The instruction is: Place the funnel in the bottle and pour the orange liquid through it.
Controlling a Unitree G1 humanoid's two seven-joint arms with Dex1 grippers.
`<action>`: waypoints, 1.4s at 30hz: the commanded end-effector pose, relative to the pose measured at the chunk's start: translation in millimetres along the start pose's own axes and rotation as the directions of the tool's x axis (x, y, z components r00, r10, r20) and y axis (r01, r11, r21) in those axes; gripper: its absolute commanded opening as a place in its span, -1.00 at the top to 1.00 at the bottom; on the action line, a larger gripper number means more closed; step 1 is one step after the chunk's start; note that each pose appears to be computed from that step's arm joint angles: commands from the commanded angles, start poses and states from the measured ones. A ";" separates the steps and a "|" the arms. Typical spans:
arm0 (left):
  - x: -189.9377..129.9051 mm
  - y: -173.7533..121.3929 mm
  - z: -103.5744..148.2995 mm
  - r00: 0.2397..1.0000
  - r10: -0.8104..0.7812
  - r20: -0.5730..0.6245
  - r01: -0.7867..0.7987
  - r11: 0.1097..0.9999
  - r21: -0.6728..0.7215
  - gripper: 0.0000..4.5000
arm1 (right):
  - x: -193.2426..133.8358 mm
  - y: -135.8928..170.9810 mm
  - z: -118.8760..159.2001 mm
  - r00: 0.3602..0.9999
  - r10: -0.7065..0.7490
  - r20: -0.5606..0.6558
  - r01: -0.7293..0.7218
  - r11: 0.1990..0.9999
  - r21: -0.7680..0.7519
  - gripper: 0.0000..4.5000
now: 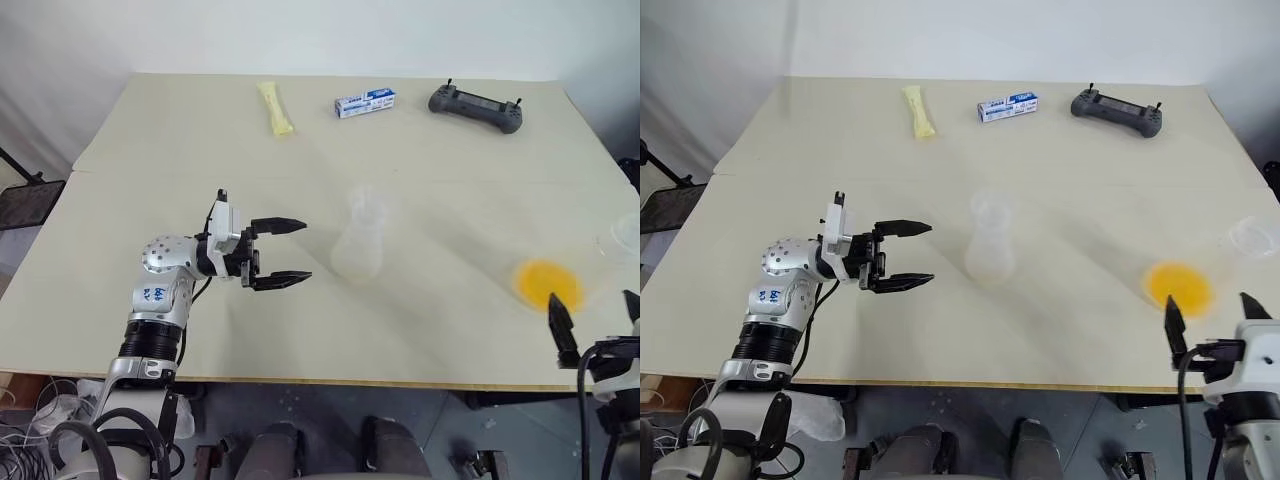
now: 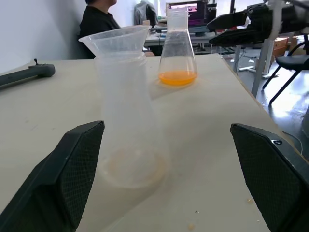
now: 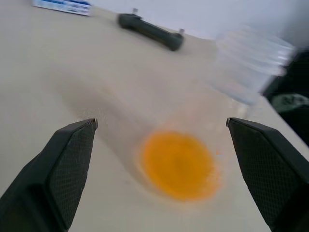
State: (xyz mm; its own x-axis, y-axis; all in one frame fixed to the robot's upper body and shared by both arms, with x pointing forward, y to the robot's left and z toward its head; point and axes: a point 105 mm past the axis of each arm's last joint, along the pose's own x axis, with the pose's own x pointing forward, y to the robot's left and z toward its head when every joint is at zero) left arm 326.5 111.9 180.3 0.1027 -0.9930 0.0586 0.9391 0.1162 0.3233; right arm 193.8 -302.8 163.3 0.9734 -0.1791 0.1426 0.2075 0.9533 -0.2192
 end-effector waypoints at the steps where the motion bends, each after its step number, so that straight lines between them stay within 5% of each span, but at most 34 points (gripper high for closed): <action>1: -2.3 1.3 8.2 1.000 -0.004 0.018 0.004 1.000 0.026 -0.98 | 7.0 -19.1 4.5 0.998 -0.043 0.036 0.044 0.999 -0.017 -1.00; 11: -4.0 -5.7 8.3 1.000 0.010 0.018 -0.010 1.000 0.010 -0.98 | 53.3 -48.9 4.8 0.995 -0.049 0.084 0.047 0.998 0.029 -1.00; 27: -8.7 -11.8 8.7 0.998 0.065 0.022 -0.065 0.998 -0.008 -0.98 | 88.4 -39.2 38.3 0.993 -0.025 0.111 0.016 0.997 0.081 -1.00; 34: -9.2 -10.5 8.4 0.997 0.072 0.020 -0.072 0.997 -0.006 -1.00 | 86.2 -31.6 39.4 0.996 -0.029 0.086 0.020 0.995 0.102 -0.25; 42: -6.2 -6.7 8.3 0.998 0.051 0.026 -0.051 0.999 -0.003 -1.00 | 83.0 -14.8 60.7 0.990 0.012 0.140 -0.025 0.995 0.092 -0.25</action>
State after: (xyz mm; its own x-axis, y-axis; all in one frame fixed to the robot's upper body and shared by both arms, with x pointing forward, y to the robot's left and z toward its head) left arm 316.9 116.6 174.1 0.1573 -0.9847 0.0757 0.9462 0.1722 0.2741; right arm 269.5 -332.1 209.6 0.9671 -0.1777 0.1820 0.1977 0.9754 -0.0980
